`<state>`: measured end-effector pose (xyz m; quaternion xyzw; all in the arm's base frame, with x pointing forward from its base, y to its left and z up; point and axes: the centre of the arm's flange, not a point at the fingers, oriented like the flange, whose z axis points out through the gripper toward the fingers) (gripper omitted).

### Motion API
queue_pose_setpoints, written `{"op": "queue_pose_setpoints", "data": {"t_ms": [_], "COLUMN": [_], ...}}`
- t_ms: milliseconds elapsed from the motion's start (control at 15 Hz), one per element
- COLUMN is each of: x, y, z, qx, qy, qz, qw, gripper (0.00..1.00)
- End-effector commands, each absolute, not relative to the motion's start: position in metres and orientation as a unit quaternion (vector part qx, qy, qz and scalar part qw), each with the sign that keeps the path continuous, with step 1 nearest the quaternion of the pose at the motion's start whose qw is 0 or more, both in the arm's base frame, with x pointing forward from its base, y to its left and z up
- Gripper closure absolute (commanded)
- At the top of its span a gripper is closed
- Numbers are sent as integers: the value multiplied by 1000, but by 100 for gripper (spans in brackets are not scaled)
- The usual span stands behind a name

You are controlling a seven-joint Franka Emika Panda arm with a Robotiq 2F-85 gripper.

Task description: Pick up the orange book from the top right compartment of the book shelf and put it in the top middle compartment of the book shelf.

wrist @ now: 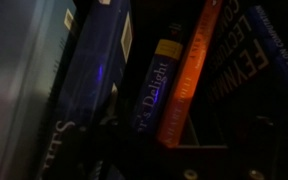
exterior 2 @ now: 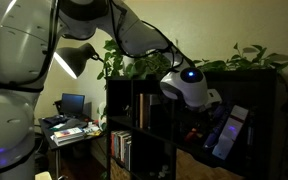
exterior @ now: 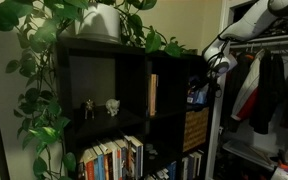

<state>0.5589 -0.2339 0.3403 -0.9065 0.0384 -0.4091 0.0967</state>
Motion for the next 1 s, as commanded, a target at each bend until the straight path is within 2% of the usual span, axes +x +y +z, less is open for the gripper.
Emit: {"op": "queue_pose_setpoints", "data": {"t_ms": [0,333,400,600,667,800,867,933], "x": [565,568,568,569,569,568,567,566], "y": [-237,-233,-233,-232,-232,-231,-230,-227], "z": [337,339,338,338,338,338,339,340], "qx": [-899,-897,-897,-896,-896,-896,-896,-895], "qy": [30,27,27,25,25,21,20,14], "qz": [-423,-424,-424,-424,-424,-422,-422,-421], "qw": [112,122,123,127,130,136,139,144], "gripper": [25,51,49,54,62,86,92,92]}}
